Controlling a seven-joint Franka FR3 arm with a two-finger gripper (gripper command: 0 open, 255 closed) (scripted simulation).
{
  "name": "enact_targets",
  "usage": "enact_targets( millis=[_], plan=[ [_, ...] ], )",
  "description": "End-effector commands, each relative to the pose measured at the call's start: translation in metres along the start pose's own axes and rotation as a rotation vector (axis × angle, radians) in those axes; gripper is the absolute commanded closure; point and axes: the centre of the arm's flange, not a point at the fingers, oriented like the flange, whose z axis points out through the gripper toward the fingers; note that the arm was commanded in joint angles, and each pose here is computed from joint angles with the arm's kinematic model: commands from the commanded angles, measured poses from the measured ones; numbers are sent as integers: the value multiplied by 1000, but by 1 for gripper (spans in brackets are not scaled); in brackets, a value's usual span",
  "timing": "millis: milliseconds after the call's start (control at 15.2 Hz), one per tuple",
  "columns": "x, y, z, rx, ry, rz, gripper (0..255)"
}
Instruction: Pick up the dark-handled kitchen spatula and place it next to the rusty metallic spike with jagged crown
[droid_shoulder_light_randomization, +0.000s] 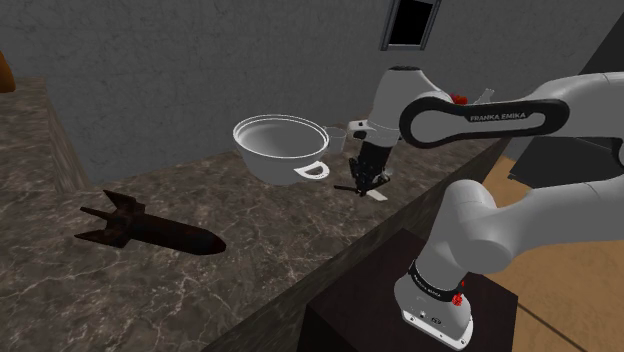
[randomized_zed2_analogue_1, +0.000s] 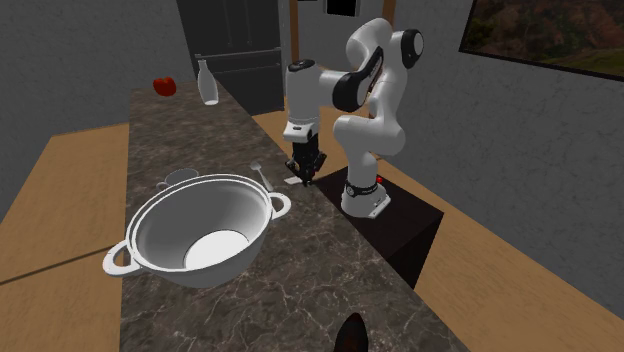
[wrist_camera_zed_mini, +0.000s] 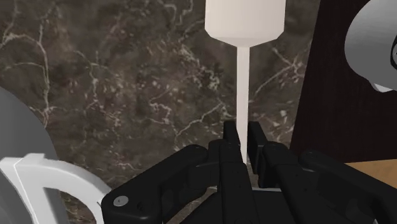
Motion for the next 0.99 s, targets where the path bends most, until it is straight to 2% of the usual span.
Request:
enact_targets(
  millis=[0,924],
  plan=[
    [1,0,-11,0,0,0,255],
    [6,0,-85,0,0,0,255]
  ],
)
